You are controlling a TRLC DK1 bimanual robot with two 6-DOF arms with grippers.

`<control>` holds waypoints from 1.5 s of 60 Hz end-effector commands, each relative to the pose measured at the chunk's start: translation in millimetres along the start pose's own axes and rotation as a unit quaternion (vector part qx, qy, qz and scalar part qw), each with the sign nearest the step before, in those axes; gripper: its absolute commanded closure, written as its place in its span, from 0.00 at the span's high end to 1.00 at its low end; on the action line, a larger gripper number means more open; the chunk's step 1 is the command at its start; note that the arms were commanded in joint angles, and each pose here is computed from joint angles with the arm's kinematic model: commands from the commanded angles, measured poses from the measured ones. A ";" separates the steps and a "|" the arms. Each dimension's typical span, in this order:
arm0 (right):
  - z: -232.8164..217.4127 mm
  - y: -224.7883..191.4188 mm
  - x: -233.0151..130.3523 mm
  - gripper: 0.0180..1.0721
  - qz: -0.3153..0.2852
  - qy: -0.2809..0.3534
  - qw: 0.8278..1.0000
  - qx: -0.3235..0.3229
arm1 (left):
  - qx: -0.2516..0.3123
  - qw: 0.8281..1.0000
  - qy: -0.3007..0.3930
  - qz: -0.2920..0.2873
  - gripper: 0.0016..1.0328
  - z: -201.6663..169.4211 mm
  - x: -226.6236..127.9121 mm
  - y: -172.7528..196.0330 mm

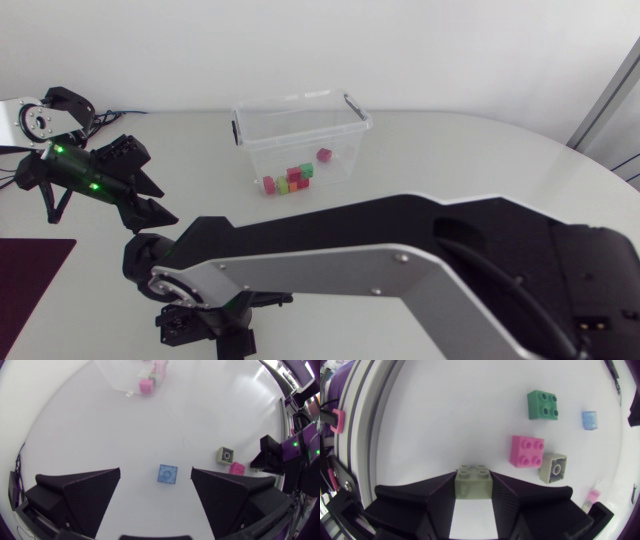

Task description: Pick up the duplo bricks and place them in the container

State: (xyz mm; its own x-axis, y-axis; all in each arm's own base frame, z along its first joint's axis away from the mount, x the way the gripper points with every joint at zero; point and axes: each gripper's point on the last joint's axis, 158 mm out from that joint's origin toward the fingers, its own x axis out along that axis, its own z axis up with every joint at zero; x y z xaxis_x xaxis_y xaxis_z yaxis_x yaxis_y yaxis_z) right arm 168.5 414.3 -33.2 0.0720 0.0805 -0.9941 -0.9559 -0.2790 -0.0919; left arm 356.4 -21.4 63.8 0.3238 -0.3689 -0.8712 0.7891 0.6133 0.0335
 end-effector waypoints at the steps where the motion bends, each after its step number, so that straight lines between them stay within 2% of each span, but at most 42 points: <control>1: -11.2 -4.7 -20.5 0.27 -0.009 -0.008 1.000 0.010 | 0.003 1.000 0.019 -0.021 0.95 -17.2 3.9 -15.6; 6: -17.5 -15.5 -43.8 0.27 -0.024 -0.026 0.999 0.031 | 0.012 0.999 0.032 -0.025 0.95 -26.0 5.1 -25.8; 15: -30.7 -28.5 -83.1 0.27 -0.048 -0.057 0.996 0.058 | 0.064 0.996 0.056 -0.025 0.95 -43.1 21.3 -37.7; 20: -37.8 -33.9 -103.8 0.27 -0.059 -0.077 0.993 0.074 | 0.090 0.995 0.050 -0.014 0.95 -43.7 29.5 -34.6; 30: -52.4 -51.2 -138.3 0.27 -0.086 -0.107 0.984 0.110 | 0.098 0.994 0.048 -0.016 0.95 -40.8 49.6 -24.4; 42: -69.9 -87.5 -176.8 0.27 -0.112 -0.161 0.965 0.173 | 0.099 0.993 0.058 -0.041 0.95 -40.8 72.6 -23.8; 53: -89.9 -130.2 -209.6 0.27 -0.154 -0.209 0.940 0.223 | 0.107 0.992 0.056 -0.041 0.92 -35.0 88.4 -15.2; 60: -102.5 -166.2 -232.1 0.28 -0.190 -0.245 0.913 0.265 | 0.109 0.990 0.080 -0.050 0.81 -43.0 102.0 -15.9; 63: -109.4 -181.0 -236.3 0.28 -0.204 -0.255 0.902 0.283 | 0.108 0.989 0.089 -0.056 0.62 -48.6 107.4 -18.3; 66: -114.6 -193.9 -239.5 0.28 -0.216 -0.263 0.893 0.296 | 0.109 0.989 0.090 -0.053 0.37 -48.7 109.8 -17.2; 67: -116.7 -198.8 -241.1 0.28 -0.221 -0.267 0.888 0.302 | 0.107 0.989 0.089 -0.050 0.24 -47.8 110.1 -15.9; 70: -128.9 -220.4 -244.8 0.28 -0.240 -0.277 0.872 0.323 | 0.106 0.989 0.088 -0.049 0.23 -48.8 107.2 -17.2; 75: -144.6 -245.1 -243.6 0.28 -0.254 -0.284 0.856 0.349 | 0.109 0.989 0.085 -0.044 0.22 -43.6 95.5 -19.5; 90: -175.5 -294.2 -226.5 0.28 -0.272 -0.290 0.827 0.397 | 0.116 0.993 0.027 0.004 0.22 10.8 40.6 -10.9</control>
State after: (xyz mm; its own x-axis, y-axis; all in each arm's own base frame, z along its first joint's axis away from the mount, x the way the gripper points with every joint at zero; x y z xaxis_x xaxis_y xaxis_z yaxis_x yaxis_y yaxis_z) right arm 465.2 310.3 219.3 0.6197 0.5024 -0.6030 -0.7462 0.6151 -0.2546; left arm 358.2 -42.7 -3.5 0.2442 -0.3046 -0.9207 0.8950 0.4362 0.0931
